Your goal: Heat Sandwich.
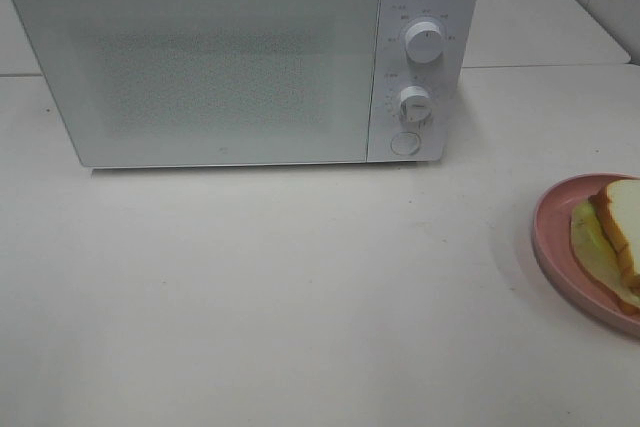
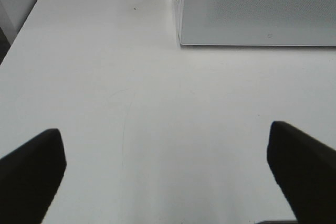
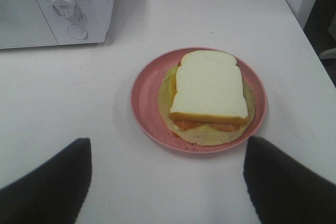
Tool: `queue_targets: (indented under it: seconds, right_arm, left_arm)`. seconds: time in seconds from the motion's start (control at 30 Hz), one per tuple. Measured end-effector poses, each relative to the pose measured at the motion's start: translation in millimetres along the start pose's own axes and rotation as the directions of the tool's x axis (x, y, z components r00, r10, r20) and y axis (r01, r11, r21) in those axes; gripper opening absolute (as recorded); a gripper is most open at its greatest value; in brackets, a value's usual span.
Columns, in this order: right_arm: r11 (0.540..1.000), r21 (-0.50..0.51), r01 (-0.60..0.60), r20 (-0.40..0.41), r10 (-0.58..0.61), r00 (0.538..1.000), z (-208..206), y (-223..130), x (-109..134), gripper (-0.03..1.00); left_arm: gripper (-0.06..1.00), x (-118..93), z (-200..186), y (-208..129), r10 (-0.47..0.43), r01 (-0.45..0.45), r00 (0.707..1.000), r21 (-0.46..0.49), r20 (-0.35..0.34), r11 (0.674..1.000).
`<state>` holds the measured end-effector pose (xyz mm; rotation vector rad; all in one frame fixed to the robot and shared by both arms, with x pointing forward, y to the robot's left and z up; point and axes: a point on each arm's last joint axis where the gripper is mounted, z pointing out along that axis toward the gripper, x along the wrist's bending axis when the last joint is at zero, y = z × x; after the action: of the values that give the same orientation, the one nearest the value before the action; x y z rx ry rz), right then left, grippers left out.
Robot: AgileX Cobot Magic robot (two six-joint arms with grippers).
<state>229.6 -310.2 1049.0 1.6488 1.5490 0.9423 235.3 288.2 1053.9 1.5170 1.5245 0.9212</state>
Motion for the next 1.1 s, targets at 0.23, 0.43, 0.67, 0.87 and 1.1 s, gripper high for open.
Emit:
queue_targets:
  seconds: [0.23,0.43,0.67,0.87,1.1]
  right_arm:
    - [1.0,0.0,0.0,0.0,0.0,1.0,0.0,0.0,0.0,0.77]
    - [1.0,0.0,0.0,0.0,0.0,1.0,0.0,0.0,0.0,0.77]
    - [1.0,0.0,0.0,0.0,0.0,1.0,0.0,0.0,0.0,0.77]
    - [1.0,0.0,0.0,0.0,0.0,1.0,0.0,0.0,0.0,0.77]
    - [1.0,0.0,0.0,0.0,0.0,1.0,0.0,0.0,0.0,0.77]
  left_arm:
    - [0.99,0.0,-0.1,-0.1,0.0,0.0,1.0,-0.001,0.0,1.0]
    - [0.99,0.1,-0.3,-0.2,0.001,-0.001,1.0,-0.002,-0.002,1.0]
    - [0.99,0.2,-0.3,-0.2,0.002,-0.002,1.0,-0.002,-0.003,1.0]
    - [0.99,0.2,-0.3,-0.2,0.002,-0.002,1.0,-0.002,-0.003,1.0]
    - [0.99,0.2,-0.3,-0.2,0.002,-0.002,1.0,-0.002,-0.003,1.0]
